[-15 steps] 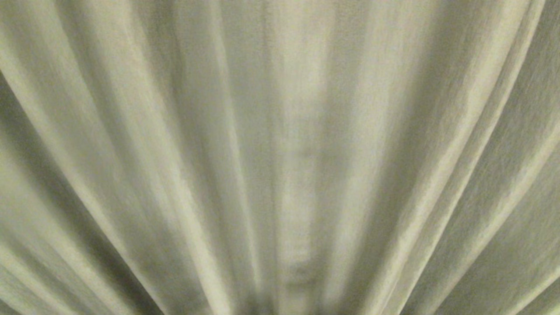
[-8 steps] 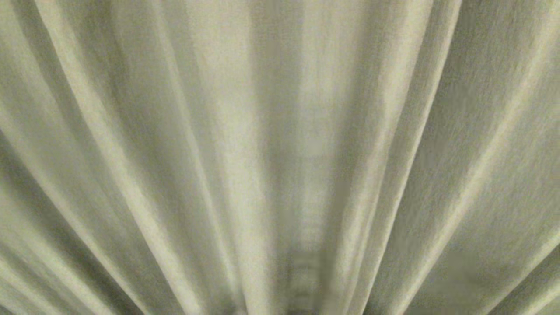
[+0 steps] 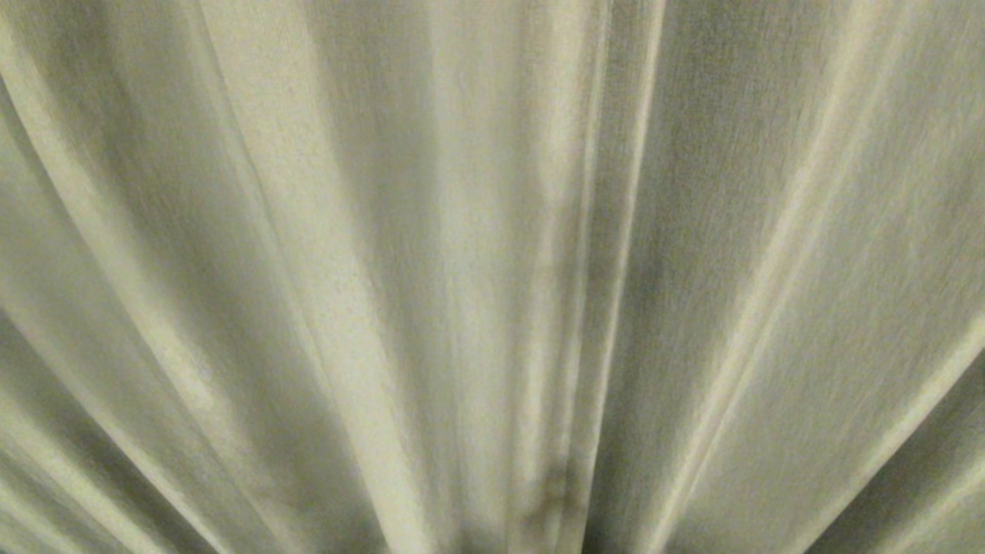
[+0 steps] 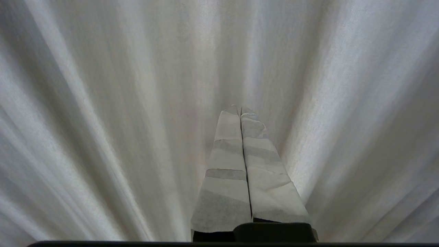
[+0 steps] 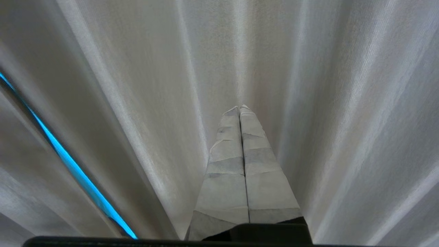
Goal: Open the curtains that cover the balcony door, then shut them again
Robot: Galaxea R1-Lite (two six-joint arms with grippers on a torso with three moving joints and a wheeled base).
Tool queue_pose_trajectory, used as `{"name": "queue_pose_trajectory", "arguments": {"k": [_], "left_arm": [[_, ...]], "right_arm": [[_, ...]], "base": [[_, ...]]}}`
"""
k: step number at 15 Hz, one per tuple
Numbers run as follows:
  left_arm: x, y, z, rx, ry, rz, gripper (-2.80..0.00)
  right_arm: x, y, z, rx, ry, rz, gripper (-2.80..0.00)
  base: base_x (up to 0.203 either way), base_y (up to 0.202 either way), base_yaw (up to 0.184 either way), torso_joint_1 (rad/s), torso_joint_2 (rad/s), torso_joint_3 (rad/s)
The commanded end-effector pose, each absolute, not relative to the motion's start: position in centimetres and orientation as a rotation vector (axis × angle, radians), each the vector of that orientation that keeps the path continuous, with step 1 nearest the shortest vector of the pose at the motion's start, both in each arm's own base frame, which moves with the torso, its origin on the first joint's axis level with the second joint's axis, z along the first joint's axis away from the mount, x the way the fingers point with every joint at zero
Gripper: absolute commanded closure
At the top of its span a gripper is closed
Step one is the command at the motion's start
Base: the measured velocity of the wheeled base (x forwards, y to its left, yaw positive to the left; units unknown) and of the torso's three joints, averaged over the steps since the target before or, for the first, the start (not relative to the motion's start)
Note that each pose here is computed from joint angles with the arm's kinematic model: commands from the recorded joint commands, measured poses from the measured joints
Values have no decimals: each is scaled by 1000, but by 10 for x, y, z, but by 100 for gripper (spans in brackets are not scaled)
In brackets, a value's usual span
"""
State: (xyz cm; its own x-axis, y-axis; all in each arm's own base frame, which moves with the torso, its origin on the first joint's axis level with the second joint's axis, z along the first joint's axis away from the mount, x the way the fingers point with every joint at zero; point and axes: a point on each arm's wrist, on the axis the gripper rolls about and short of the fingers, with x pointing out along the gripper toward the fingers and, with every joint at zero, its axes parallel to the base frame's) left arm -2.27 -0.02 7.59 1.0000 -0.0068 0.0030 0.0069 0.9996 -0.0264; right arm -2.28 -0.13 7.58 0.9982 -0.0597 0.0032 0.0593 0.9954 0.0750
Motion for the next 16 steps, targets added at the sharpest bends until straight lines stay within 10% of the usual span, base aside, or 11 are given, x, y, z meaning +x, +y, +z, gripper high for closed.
{"name": "queue_pose_trajectory", "arguments": {"k": [1, 16], "left_arm": [[-23, 0, 76, -28, -5, -6, 0], [-23, 0, 76, -29, -5, -6, 0]], "right_arm": [[-23, -1, 76, 75, -7, -60, 0], [-23, -1, 76, 83, -9, -60, 0]], "base": [[0, 0, 0, 0, 0, 0], [0, 0, 0, 0, 0, 0]]}}
